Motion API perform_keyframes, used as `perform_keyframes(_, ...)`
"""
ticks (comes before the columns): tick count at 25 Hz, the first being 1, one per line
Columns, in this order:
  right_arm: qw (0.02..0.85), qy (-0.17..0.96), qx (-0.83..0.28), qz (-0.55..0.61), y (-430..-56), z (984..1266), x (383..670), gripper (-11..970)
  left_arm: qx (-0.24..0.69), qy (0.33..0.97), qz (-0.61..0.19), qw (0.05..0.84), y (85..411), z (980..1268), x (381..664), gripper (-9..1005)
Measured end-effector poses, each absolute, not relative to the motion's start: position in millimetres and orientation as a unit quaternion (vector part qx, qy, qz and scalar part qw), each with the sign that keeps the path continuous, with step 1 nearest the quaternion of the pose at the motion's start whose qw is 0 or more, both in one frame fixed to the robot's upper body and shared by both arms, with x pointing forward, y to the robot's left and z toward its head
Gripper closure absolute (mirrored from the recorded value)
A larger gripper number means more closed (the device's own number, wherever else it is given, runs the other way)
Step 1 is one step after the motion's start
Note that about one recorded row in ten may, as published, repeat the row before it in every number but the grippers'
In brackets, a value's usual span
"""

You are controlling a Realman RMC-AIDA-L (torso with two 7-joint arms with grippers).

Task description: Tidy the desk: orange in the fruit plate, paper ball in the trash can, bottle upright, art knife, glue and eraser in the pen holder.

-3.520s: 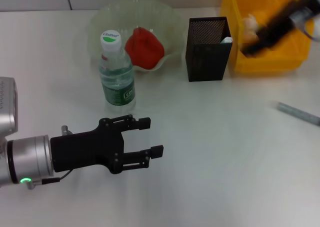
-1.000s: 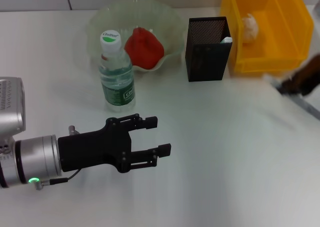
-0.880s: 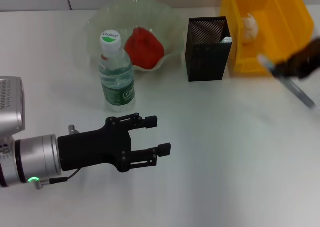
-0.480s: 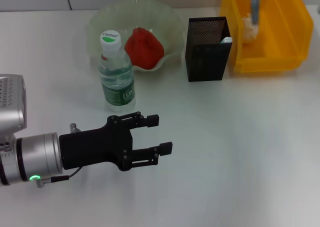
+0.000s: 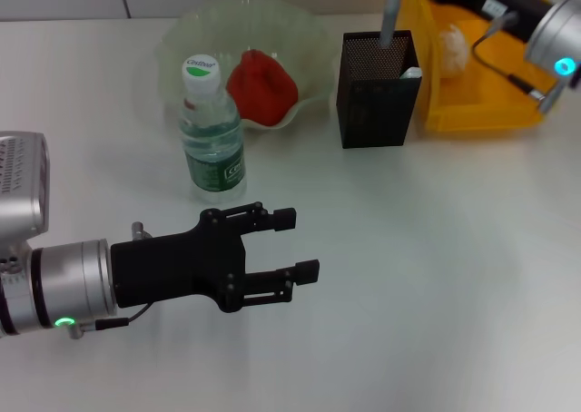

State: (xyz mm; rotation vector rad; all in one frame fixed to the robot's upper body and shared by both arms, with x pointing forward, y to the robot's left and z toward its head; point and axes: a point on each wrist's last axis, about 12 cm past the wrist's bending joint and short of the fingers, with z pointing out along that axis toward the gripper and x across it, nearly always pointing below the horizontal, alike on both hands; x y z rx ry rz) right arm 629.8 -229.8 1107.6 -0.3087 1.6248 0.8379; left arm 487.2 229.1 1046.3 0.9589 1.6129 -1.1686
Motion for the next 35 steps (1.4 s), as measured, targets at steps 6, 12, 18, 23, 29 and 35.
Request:
perform_keyframes(6,0.579,0.722,-0.143,0.352,-216.1,1097.2,631.4,776,0.389,0.651,-0.473,0.449,229.0,1046.3,487.3,239)
perform_keyframes(12,0.573,0.722,-0.151,0.356,-215.6,1094.0,626.9,755,0.387,0.651,-0.474,0.449,229.7,1046.2,486.1,239)
perform_keyframes(18,0.575,0.706,-0.144,0.387,-230.2,1100.2,617.4,613,0.383,0.642,-0.485,0.454,232.9,1049.4,483.2,239)
perform_keyframes(23,0.566,0.678,-0.184,0.432,-258.6,1115.9,589.6,493,0.382,0.637,-0.491,0.455,236.6,1051.5,481.3,239)
perform_keyframes(29,0.502,0.649,-0.344,0.457,-292.7,1121.0,519.7,375,0.387,0.616,-0.510,0.459,283.3,1066.6,462.7,239)
perform_keyframes(35,0.416,0.633,-0.433,0.488,-296.8,1096.3,478.6,208,0.386,0.630,-0.503,0.449,303.5,1067.8,455.7,234)
